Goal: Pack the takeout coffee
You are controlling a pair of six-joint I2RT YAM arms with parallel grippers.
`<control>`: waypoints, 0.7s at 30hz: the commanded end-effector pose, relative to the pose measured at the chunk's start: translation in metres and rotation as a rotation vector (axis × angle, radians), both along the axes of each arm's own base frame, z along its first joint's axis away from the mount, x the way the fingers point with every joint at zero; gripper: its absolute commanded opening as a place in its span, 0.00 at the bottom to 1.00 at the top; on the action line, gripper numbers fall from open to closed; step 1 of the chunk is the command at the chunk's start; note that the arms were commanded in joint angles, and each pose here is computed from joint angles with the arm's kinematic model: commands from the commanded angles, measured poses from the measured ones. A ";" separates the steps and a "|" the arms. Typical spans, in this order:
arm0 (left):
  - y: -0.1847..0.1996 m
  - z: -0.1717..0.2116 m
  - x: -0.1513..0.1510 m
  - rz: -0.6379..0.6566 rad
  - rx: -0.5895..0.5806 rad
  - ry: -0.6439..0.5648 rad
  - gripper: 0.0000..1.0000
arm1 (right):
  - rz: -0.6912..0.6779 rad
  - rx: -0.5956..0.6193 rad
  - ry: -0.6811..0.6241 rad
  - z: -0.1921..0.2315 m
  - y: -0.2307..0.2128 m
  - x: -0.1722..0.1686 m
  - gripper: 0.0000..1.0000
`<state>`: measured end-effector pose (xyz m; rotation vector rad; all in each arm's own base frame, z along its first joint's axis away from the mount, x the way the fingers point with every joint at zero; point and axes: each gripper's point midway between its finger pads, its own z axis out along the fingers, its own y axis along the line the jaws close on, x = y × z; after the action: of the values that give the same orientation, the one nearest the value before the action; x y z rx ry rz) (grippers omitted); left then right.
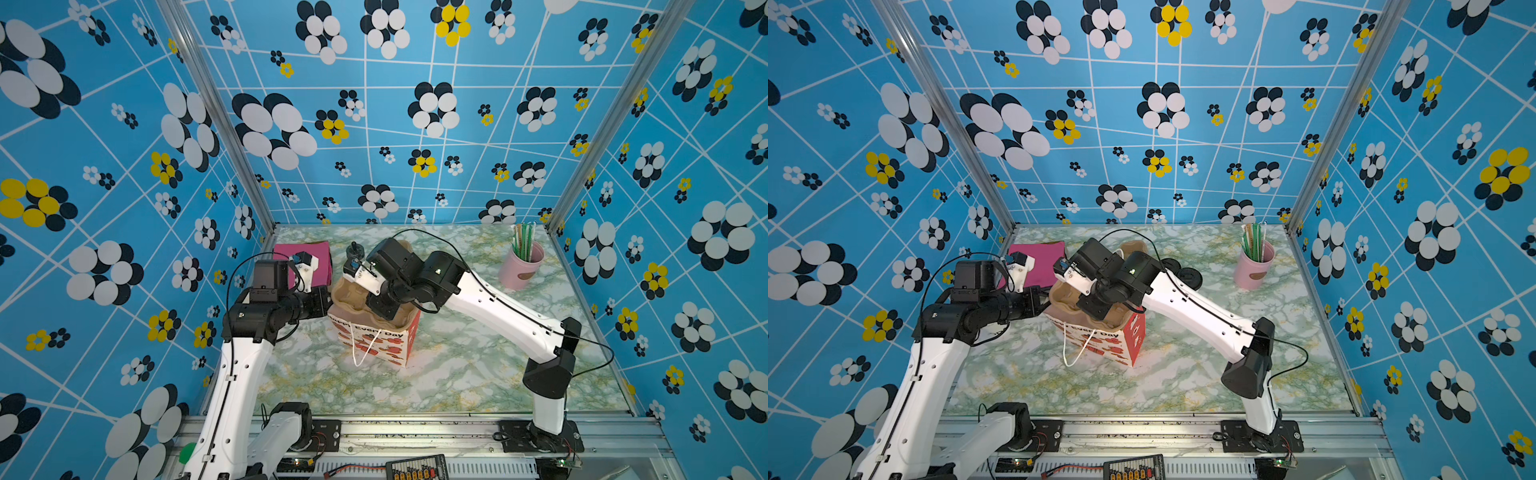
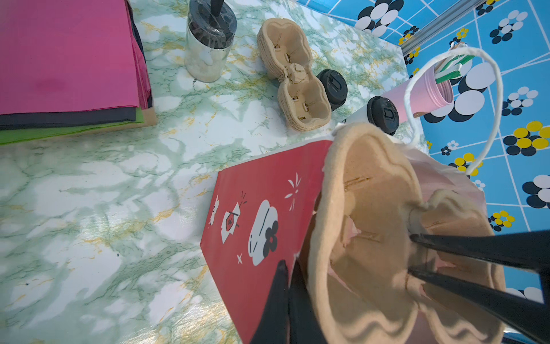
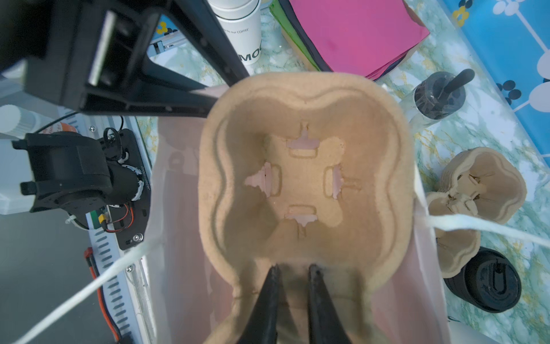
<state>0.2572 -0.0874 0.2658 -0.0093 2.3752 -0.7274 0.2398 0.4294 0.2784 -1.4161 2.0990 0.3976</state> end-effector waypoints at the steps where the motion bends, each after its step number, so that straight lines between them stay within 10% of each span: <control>1: -0.001 0.004 -0.001 -0.022 -0.001 -0.019 0.00 | 0.019 -0.055 -0.002 -0.009 -0.003 -0.001 0.17; 21: 0.000 -0.002 0.000 -0.019 0.011 -0.022 0.00 | 0.017 0.066 -0.043 0.027 0.003 0.017 0.17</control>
<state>0.2578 -0.0856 0.2650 0.0013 2.3739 -0.7100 0.2572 0.4229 0.2913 -1.4041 2.0732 0.3689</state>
